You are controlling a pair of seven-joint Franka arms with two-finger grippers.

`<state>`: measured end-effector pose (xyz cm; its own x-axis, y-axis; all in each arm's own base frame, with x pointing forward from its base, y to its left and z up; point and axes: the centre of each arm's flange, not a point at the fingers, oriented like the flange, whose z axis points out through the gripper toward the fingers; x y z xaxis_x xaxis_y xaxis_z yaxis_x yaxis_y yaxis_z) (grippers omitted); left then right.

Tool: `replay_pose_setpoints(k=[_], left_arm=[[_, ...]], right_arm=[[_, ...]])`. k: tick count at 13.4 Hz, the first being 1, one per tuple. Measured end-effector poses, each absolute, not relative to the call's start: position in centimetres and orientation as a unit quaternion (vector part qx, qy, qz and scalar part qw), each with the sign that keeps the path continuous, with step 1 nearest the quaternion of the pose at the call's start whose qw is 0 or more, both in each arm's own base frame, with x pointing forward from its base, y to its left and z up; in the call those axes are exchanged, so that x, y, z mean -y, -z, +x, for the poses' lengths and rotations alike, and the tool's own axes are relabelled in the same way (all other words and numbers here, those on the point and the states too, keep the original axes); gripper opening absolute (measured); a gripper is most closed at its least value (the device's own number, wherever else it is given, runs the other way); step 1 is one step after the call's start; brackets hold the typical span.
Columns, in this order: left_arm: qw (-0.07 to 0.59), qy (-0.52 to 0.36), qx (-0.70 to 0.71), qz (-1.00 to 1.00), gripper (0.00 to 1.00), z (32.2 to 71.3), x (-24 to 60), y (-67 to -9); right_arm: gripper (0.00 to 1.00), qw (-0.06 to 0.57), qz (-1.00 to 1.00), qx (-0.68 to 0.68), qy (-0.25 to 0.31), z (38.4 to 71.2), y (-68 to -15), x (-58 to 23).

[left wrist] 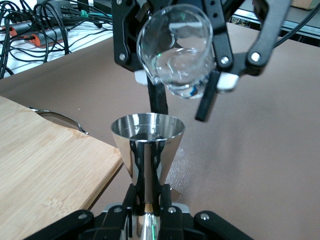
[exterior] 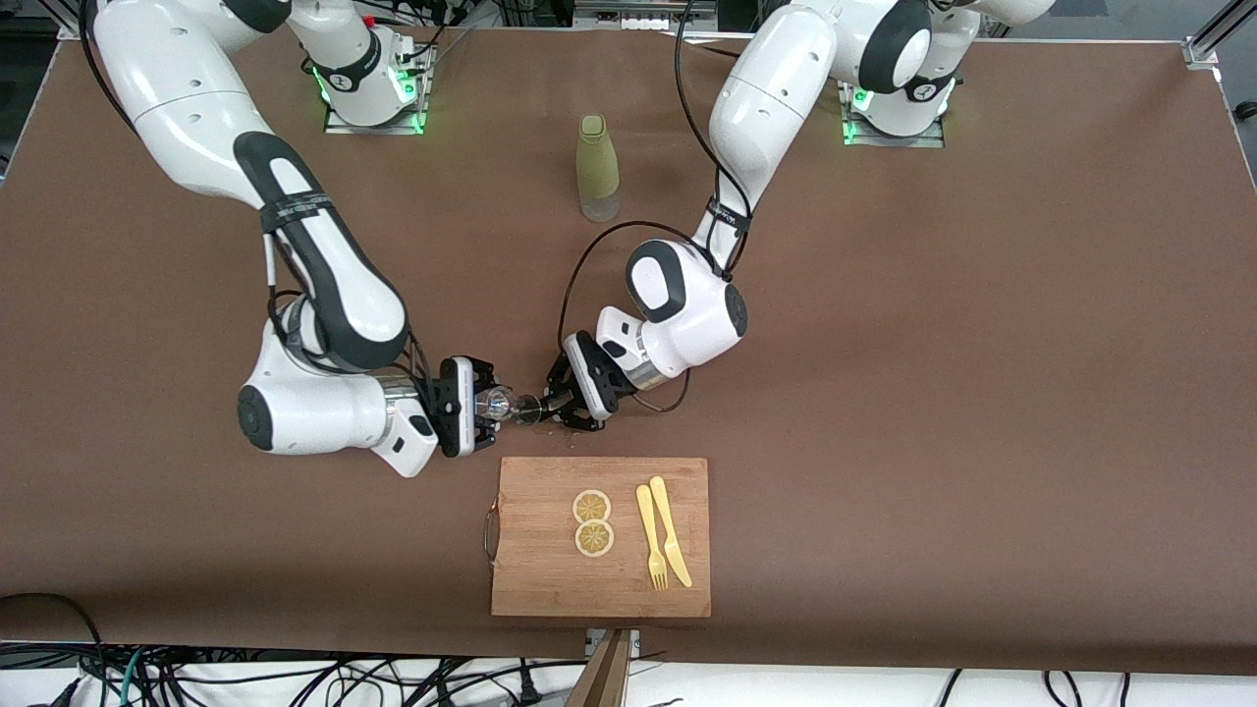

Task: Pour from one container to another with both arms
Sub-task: 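Hold the glass tilted, pouring liquid into the jigger held by the left gripper, then carry the glass back with the right gripper while the left gripper carries the jigger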

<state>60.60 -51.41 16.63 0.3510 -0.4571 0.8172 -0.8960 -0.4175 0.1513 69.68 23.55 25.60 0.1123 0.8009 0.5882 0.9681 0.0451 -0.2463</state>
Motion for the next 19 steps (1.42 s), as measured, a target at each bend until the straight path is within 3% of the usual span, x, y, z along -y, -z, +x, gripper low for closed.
replay_pose_setpoints(k=[3,9,14,19], left_arm=[[0.322,-0.358,0.445,0.755,0.21,61.9,50.6,-17.7],[0.424,-0.358,0.485,0.675,0.21,69.7,39.5,-21.4],[0.497,-0.359,0.559,0.559,0.21,69.8,30.4,-19.5],[0.529,-0.326,0.641,0.451,0.21,68.8,15.7,-18.2]], right_arm=[[0.38,0.333,-0.662,0.648,0.174,70.6,-25.1,-20.0],[0.38,0.387,-0.607,0.649,0.245,70.2,-20.1,-11.5],[0.38,0.405,-0.566,0.658,0.287,68.0,-14.8,-5.0],[0.38,0.409,-0.539,0.669,0.307,65.9,-12.3,0.4]])
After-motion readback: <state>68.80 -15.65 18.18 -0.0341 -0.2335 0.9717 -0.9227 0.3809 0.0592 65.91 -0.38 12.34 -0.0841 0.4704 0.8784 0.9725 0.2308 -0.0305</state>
